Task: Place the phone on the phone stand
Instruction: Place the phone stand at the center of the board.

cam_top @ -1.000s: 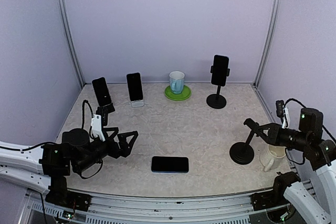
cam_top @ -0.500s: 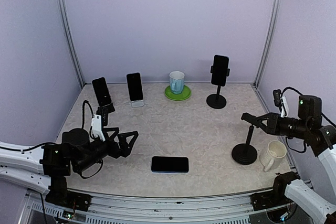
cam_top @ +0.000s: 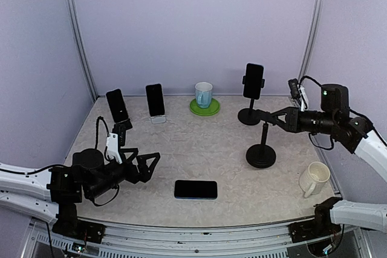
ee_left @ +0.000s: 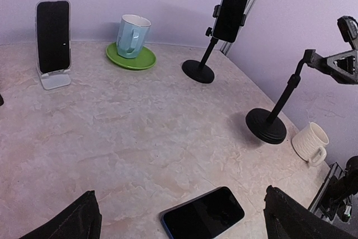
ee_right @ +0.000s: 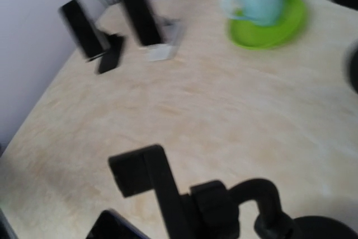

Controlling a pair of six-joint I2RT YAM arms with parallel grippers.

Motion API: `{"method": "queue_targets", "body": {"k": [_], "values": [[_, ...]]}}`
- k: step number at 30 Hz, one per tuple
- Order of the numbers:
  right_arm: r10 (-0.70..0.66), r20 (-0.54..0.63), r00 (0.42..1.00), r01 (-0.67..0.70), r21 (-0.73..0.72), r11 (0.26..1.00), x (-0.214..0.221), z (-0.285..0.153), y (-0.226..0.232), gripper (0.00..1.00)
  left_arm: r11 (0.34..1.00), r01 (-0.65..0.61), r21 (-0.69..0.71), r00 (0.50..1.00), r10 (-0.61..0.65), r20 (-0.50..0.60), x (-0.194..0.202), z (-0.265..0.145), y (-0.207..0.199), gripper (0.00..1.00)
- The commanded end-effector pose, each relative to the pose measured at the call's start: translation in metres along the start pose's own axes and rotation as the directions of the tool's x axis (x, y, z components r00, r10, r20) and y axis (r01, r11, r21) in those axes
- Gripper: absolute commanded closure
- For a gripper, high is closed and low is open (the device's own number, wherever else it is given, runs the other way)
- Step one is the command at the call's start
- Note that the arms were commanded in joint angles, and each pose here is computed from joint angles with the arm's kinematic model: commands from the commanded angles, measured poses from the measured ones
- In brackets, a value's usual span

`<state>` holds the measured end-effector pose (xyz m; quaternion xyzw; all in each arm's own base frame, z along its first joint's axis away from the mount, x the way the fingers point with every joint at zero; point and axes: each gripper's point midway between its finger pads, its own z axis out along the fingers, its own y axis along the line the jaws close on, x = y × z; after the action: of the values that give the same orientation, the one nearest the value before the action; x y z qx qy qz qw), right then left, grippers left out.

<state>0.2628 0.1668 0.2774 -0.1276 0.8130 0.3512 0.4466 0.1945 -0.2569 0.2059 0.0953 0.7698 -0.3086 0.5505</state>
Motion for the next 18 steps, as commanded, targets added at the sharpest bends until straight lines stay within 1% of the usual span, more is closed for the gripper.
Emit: {"method": "queue_targets", "body": {"k": [1, 6, 11, 14, 18], "values": [[-0.18, 0.132, 0.975, 0.194, -0.105, 0.975, -0.052, 0.023, 0.053, 1.0, 1.0, 0.013, 0.011, 1.0, -0.013, 0.004, 0.002, 0.002, -0.002, 0.01], [-0.295, 0.14, 0.945, 0.311, -0.115, 0.943, -0.066, 0.068, 0.074, 1.0, 1.0, -0.003, 0.008, 1.0, 0.003, -0.017, 0.008, 0.006, -0.003, 0.01], [-0.342, 0.146, 0.928, 0.363, -0.157, 0.918, -0.07, 0.098, 0.086, 1.0, 1.0, -0.005, -0.001, 0.999, 0.005, -0.036, 0.015, 0.005, -0.001, 0.01], [-0.35, 0.136, 0.927, 0.369, -0.155, 0.916, -0.064, 0.113, 0.081, 1.0, 1.0, -0.001, -0.003, 0.999, 0.001, -0.039, 0.016, 0.003, 0.001, 0.01], [-0.36, 0.089, 0.929, 0.37, -0.145, 0.918, -0.047, 0.131, 0.068, 1.0, 1.0, 0.002, -0.009, 0.999, -0.002, -0.036, 0.017, 0.002, 0.003, 0.01]]}}
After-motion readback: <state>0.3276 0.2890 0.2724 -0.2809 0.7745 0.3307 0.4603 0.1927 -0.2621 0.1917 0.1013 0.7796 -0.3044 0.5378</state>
